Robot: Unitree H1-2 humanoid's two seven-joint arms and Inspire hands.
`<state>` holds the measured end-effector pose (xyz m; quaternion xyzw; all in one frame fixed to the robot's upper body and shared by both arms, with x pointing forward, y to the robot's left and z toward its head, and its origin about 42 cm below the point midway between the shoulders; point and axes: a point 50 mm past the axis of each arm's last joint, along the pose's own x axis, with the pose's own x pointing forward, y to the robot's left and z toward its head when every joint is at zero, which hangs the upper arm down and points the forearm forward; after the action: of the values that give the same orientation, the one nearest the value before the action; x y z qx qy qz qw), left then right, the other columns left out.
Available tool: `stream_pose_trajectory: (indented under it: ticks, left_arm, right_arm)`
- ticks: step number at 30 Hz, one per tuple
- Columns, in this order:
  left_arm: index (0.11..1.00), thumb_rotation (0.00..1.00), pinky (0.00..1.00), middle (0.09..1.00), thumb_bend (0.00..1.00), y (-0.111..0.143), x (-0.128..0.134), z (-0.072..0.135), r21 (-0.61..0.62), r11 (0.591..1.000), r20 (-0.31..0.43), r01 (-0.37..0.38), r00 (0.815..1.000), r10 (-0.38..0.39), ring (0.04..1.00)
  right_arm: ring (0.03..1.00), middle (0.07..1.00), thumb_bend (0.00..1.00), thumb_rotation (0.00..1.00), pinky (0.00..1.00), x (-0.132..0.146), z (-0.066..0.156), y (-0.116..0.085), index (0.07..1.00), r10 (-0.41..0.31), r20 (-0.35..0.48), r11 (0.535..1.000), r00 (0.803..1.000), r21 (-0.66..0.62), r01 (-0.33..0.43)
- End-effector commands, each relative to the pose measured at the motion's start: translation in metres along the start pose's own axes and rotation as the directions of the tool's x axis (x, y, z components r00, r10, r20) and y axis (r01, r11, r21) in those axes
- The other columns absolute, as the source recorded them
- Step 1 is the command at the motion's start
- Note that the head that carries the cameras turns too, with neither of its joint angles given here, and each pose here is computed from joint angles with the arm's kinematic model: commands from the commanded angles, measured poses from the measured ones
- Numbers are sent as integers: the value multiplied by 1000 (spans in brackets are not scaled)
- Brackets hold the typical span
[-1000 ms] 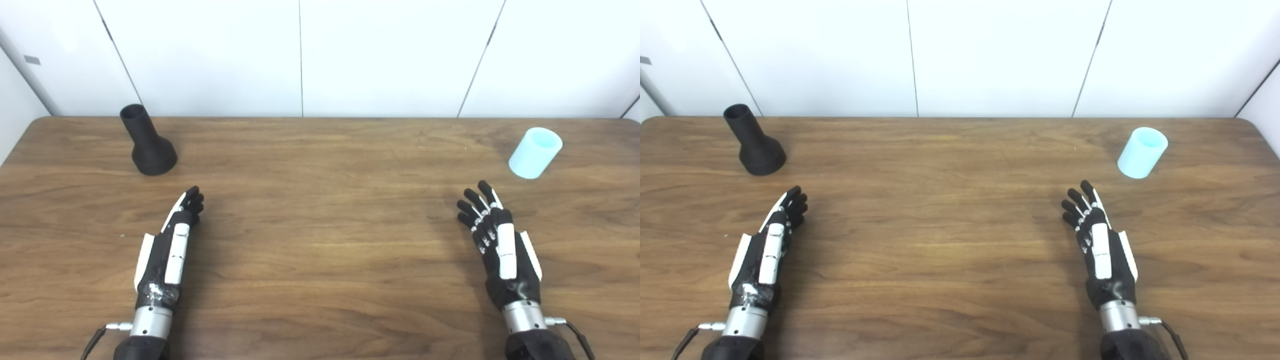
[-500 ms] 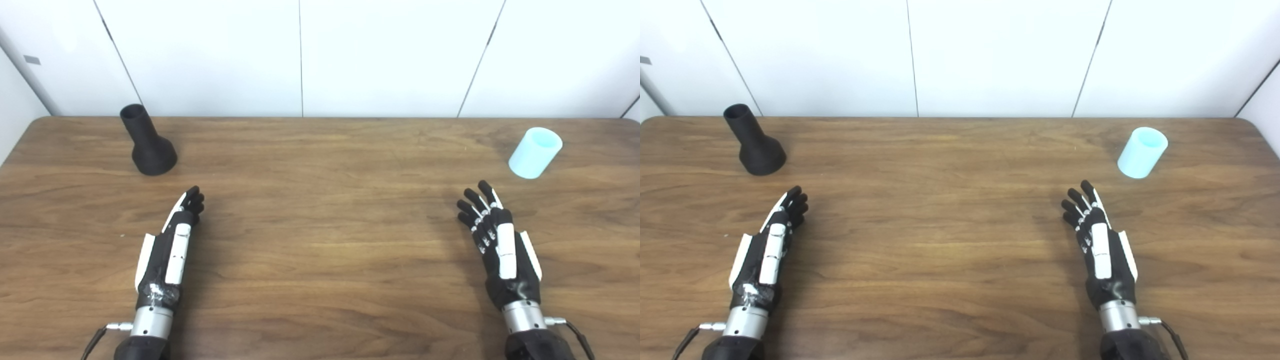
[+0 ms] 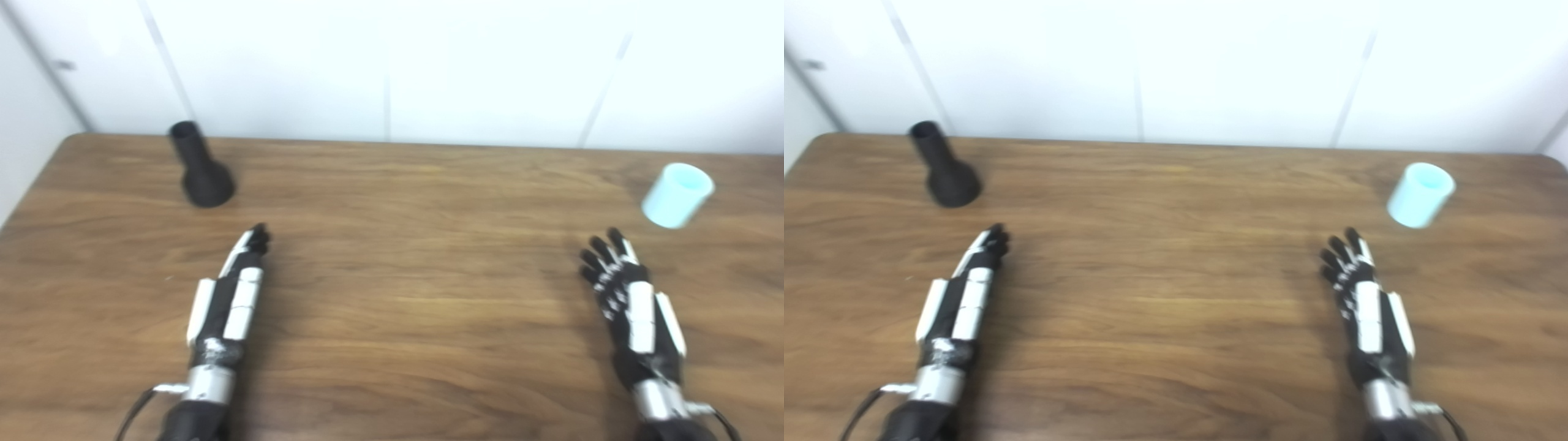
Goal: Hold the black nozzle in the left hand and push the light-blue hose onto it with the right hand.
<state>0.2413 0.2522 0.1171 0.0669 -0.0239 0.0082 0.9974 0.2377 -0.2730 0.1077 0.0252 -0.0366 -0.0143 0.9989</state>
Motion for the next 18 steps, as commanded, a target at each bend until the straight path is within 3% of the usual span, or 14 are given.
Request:
stream_pose_trajectory:
  ticks: [1,6,18]
  left_arm:
    - [941,882,1000,937,479,-14,-8,-15,10,999,-76,48,996,-47,968]
    - [937,886,904,924,437,-22,-5,-20,46,998,-62,46,997,-43,926]
    - [948,849,939,934,436,-29,-7,-21,59,997,-90,41,995,-36,941]
  right_arm:
    - [943,956,522,1000,976,-14,-22,-8,1000,3,-85,1000,996,12,-2]
    - [924,941,598,1000,936,-12,-24,-11,998,-9,-105,1000,994,7,10]
    - [885,910,657,952,810,-8,-29,-15,968,8,-86,1000,996,6,-7]
